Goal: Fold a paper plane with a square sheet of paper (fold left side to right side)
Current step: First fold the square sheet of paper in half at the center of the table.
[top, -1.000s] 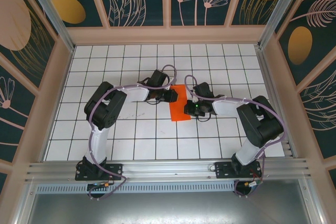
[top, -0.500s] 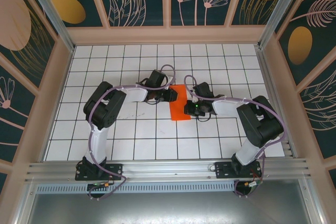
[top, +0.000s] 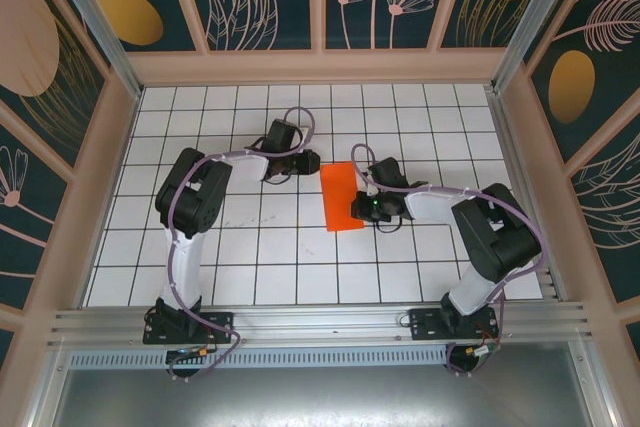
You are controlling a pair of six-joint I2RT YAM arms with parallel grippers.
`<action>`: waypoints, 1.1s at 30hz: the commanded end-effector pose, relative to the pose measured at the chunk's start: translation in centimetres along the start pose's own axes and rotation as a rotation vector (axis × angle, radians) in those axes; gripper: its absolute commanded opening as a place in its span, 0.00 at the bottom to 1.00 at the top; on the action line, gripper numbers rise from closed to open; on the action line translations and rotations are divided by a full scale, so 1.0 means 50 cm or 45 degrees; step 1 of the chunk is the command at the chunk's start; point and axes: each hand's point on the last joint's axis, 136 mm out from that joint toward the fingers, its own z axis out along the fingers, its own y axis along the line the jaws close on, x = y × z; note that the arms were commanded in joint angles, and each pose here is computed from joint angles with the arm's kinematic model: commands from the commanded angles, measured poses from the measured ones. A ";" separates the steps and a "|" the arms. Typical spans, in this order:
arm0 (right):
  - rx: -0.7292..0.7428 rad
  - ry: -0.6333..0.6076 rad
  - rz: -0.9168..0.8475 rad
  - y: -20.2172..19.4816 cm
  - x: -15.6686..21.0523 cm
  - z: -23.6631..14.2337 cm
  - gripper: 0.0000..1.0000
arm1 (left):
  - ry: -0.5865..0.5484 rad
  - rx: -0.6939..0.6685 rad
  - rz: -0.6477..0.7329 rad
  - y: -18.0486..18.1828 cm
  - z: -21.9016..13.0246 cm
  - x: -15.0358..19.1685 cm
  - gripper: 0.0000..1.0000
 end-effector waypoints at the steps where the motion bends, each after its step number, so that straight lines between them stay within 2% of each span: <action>1: 0.234 0.174 0.056 -0.096 0.094 0.006 0.00 | -0.064 0.010 0.022 -0.013 -0.019 -0.040 0.23; 8: 0.223 0.176 0.056 -0.092 0.091 0.009 0.00 | -0.109 0.240 0.042 -0.097 -0.080 -0.028 0.21; 14: 0.225 0.184 0.058 -0.093 0.093 0.012 0.00 | -0.018 0.376 0.100 -0.169 -0.054 0.023 0.20; 22: 0.225 0.186 0.061 -0.092 0.093 0.012 0.00 | 0.023 0.250 0.059 -0.125 0.012 0.026 0.20; 33: 0.229 0.188 0.058 -0.087 0.096 0.010 0.00 | 0.020 0.119 0.002 -0.059 0.053 0.038 0.19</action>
